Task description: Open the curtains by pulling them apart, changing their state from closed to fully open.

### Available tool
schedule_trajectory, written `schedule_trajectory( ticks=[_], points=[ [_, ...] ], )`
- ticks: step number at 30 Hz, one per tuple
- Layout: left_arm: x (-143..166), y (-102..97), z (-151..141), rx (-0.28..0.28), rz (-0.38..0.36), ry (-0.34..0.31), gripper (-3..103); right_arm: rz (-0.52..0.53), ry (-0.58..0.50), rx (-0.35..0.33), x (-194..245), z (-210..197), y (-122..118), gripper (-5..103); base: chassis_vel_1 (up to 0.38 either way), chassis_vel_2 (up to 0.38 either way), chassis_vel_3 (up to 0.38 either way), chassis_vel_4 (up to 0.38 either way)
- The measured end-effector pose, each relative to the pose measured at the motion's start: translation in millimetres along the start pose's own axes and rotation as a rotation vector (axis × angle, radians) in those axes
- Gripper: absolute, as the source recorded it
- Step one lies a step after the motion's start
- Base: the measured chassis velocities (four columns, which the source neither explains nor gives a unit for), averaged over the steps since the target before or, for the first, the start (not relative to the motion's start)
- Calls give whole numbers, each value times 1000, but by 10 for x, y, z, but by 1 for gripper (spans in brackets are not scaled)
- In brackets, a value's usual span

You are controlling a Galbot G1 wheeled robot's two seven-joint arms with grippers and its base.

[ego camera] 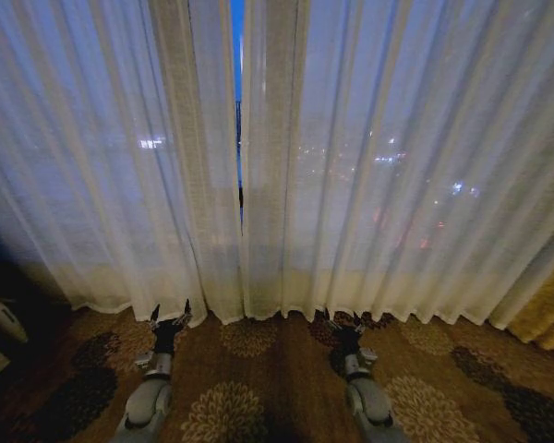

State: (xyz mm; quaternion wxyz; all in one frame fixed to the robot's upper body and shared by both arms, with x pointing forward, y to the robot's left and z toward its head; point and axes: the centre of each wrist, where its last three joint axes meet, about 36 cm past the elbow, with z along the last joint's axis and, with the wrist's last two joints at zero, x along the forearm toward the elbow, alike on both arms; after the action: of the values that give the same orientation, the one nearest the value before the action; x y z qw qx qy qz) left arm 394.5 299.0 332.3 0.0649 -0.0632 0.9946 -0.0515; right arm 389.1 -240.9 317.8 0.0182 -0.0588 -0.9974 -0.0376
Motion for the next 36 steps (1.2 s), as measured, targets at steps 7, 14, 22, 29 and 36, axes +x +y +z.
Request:
schedule_trajectory(
  ticks=[7, 14, 22, 29, 36],
  points=[
    [0, 0, 0, 0, 0, 0, 100, -2, -3, 1, 18, -7, 14, 100, 0, 0, 0, 0],
    [0, 0, 0, 0, 0, 0, 100, -4, -7, 4, 16, -23, 0, 100, 0, 0, 0, 0],
    [0, 0, 0, 0, 0, 0, 100, -21, -5, 15, 0, 28, 9, 100, 0, 0, 0, 0],
    [0, 0, 0, 0, 0, 0, 100, -29, -6, 10, -27, 39, 56, 100, -18, 34, 11, -25],
    [0, 0, 0, 0, 0, 0, 100, -33, -8, 17, -33, 32, 35, 100, -94, 138, 91, -148]
  ],
)
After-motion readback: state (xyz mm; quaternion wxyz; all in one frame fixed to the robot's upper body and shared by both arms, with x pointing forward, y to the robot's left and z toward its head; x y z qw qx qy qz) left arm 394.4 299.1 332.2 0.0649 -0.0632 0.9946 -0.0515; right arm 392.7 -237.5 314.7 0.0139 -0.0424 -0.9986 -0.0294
